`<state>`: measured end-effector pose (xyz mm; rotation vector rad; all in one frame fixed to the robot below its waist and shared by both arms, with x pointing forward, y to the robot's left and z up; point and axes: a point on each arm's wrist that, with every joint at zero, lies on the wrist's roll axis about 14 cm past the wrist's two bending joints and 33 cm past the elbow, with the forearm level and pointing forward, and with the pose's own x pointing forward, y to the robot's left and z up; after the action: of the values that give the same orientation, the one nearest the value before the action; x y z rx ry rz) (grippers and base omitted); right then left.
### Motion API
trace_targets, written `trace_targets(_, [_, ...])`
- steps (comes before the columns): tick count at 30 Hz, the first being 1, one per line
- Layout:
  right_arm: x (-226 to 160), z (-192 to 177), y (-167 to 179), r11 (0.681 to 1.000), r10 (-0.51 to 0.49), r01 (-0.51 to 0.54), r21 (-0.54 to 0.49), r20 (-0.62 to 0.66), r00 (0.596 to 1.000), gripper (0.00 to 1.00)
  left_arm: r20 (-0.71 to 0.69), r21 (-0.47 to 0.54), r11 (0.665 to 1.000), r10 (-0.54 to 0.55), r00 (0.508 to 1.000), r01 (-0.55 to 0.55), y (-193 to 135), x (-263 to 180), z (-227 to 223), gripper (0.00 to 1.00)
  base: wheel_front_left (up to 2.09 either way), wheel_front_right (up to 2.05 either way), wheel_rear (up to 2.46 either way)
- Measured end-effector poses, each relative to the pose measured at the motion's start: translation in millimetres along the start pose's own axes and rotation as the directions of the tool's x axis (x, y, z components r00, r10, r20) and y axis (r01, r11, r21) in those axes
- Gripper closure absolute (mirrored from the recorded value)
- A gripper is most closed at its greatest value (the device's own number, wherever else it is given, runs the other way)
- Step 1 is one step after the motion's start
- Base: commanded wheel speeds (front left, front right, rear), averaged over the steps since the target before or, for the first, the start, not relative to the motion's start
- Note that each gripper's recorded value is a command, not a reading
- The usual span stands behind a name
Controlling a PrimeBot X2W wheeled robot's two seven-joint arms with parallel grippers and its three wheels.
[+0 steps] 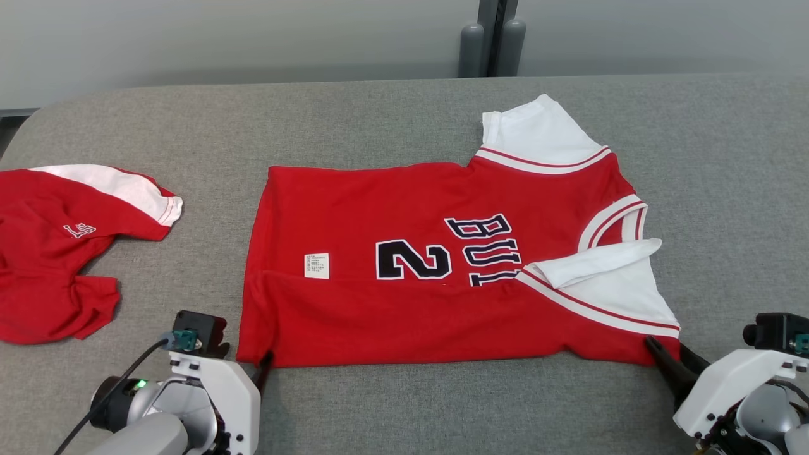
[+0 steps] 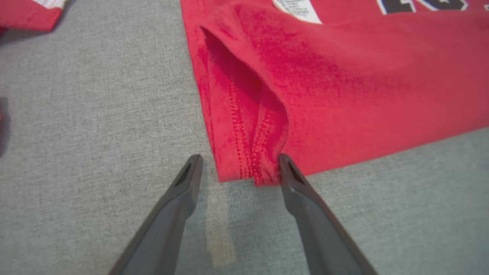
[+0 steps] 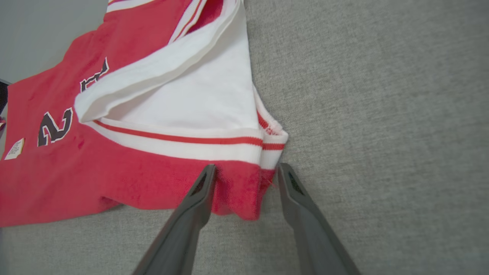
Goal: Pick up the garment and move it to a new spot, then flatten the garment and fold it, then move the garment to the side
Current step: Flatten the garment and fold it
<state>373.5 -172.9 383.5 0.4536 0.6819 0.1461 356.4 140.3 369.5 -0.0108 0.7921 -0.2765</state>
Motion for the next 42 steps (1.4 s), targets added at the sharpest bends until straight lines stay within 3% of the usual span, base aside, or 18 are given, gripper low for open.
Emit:
trace_targets(2, [1.8, -0.4, 3.6, 1.000, 0.009, -0.009, 0.005, -0.005, 1.000, 0.60, -0.002, -0.001, 1.000, 0.016, 1.000, -0.016, 5.4, 2.2, 1.0, 0.00, 0.00, 0.00, 0.00])
trace_targets(4, [2.5, -2.0, 6.0, 1.000, 0.014, -0.014, 0.009, -0.009, 1.000, 0.92, -0.016, -0.008, 1.000, 0.022, 1.000, -0.023, 7.6, 3.4, -0.9, 0.00, 0.00, 0.00, 0.00])
trace_targets(5, [2.7, -2.8, 6.7, 1.000, 0.016, -0.016, 0.012, -0.013, 1.000, 1.00, -0.020, -0.009, 1.000, 0.021, 1.000, -0.022, 7.6, 4.0, -1.9, 0.00, 0.00, 0.00, 0.00])
trace_targets(6, [2.7, -2.8, 6.7, 1.000, 0.016, -0.016, 0.012, -0.013, 1.000, 1.00, -0.020, -0.009, 1.000, 0.021, 1.000, -0.022, 7.6, 4.0, -1.9, 0.00, 0.00, 0.00, 0.00])
trace_targets(7, [2.7, -3.2, 6.9, 1.000, 0.017, -0.016, 0.015, -0.014, 1.000, 1.00, -0.028, -0.011, 1.000, 0.013, 1.000, -0.013, 6.6, 4.4, -3.1, 0.14, 0.00, 0.00, 0.00])
trace_targets(8, [2.8, -3.6, 7.3, 1.000, 0.018, -0.018, 0.019, -0.015, 1.000, 1.00, -0.036, -0.014, 1.000, 0.004, 0.999, -0.005, 5.2, 4.8, -4.3, 0.36, 0.00, 0.00, 0.00])
trace_targets(9, [2.8, -3.8, 7.7, 1.000, 0.020, -0.020, 0.022, -0.016, 1.000, 1.00, -0.038, -0.017, 1.000, -0.006, 0.999, 0.005, 3.6, 4.9, -4.6, 0.36, 0.00, 0.00, 0.00])
trace_targets(10, [2.7, -4.2, 8.5, 0.999, 0.023, -0.023, 0.027, -0.016, 1.000, 1.00, -0.042, -0.019, 1.000, -0.013, 0.999, 0.012, 2.6, 5.0, -5.2, 0.61, 0.00, 0.00, 0.00])
trace_targets(11, [2.8, -4.4, 8.9, 0.999, 0.025, -0.024, 0.031, -0.016, 1.000, 1.00, -0.044, -0.018, 1.000, -0.017, 0.999, 0.016, 1.9, 5.2, -5.5, 1.00, 0.00, 0.00, 0.00])
trace_targets(23, [-11.3, 13.1, 15.5, 0.998, 0.058, -0.059, 0.028, 0.036, 0.998, 1.00, -0.010, -0.023, 0.999, -0.044, 0.999, 0.044, -5.3, -10.7, 1.6, 1.00, 0.00, 0.00, 0.00])
trace_targets(32, [-45.4, 7.0, 11.9, 0.996, 0.081, -0.081, 0.040, 0.005, 0.997, 1.00, -0.049, -0.012, 0.996, -0.094, 0.994, 0.093, -14.8, -48.5, -15.6, 1.00, 0.00, 0.00, 0.00])
trace_targets(42, [-77.3, -26.4, -5.2, 0.995, 0.034, -0.022, 0.094, -0.123, 0.992, 1.00, -0.151, -0.034, 0.993, -0.121, 0.981, 0.117, -20.5, -72.4, -40.2, 1.00, 0.00, 0.00, 0.00])
